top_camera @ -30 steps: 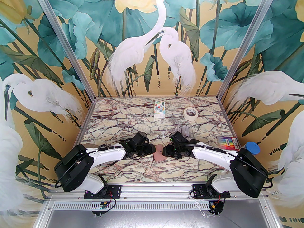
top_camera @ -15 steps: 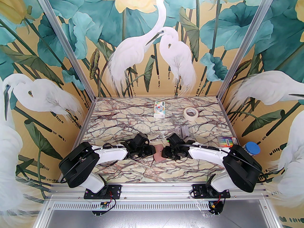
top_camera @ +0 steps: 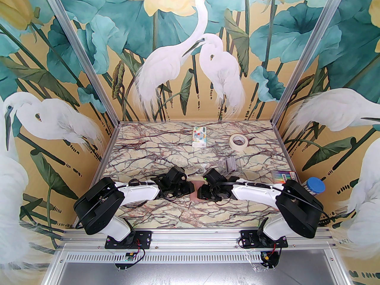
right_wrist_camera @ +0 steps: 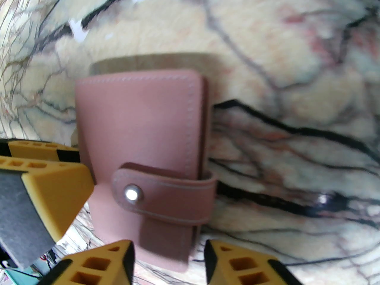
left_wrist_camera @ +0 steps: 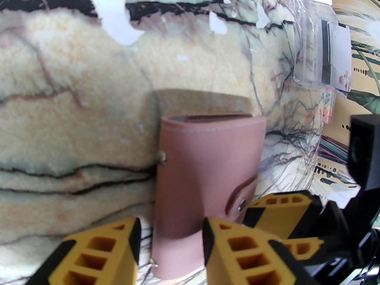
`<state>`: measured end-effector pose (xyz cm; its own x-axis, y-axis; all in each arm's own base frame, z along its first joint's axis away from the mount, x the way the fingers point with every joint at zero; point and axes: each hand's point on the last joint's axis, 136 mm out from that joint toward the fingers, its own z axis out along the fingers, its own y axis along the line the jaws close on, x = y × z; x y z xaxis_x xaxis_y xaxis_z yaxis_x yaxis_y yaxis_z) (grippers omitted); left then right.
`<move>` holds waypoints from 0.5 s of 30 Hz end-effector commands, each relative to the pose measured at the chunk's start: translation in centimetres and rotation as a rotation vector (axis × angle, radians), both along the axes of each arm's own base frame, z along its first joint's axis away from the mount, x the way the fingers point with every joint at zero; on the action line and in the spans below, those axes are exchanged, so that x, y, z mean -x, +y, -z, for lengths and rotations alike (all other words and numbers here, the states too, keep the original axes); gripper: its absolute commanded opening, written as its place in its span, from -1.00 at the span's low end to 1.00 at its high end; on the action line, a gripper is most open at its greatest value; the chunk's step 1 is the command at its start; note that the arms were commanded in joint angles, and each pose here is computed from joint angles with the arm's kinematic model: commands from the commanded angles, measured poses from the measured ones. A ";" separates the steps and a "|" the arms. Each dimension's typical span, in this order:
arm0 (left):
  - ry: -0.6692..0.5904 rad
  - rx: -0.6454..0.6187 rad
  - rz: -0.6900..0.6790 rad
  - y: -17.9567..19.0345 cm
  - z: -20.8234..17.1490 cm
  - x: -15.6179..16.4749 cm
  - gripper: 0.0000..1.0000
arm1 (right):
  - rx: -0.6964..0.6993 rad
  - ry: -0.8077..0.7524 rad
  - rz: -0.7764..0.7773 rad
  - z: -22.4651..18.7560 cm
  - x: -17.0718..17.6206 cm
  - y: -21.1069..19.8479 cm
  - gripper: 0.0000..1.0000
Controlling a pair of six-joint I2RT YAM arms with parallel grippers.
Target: Put the credit cards into the card holder
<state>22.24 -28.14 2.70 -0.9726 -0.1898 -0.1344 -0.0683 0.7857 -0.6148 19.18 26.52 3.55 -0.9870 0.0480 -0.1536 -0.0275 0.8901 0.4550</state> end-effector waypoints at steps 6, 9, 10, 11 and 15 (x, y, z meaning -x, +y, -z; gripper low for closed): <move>-0.018 0.021 0.050 0.1 -0.7 0.8 -0.29 | 0.105 -0.122 0.040 -5.0 -2.0 -2.2 0.08; -0.021 0.020 0.054 0.2 -0.5 0.9 -0.33 | 0.077 -0.101 0.044 -5.3 -2.2 -1.5 -0.03; -0.021 0.022 0.056 0.2 -0.5 0.9 -0.35 | 0.070 -0.089 0.043 -5.1 -2.2 -1.2 -0.07; -0.021 0.024 0.057 0.2 -0.5 0.9 -0.36 | 0.064 -0.074 0.039 -4.9 -2.3 -0.8 -0.10; -0.017 0.027 0.063 0.1 -0.2 1.0 -0.41 | 0.066 -0.044 0.028 -4.1 -2.9 -0.1 -0.27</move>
<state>21.54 -27.73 2.81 -0.9762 -0.1611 -0.1452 -0.0379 0.7862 -0.6168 21.91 26.16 8.07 -0.9695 0.0754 -0.2332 -0.0258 0.9148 0.4032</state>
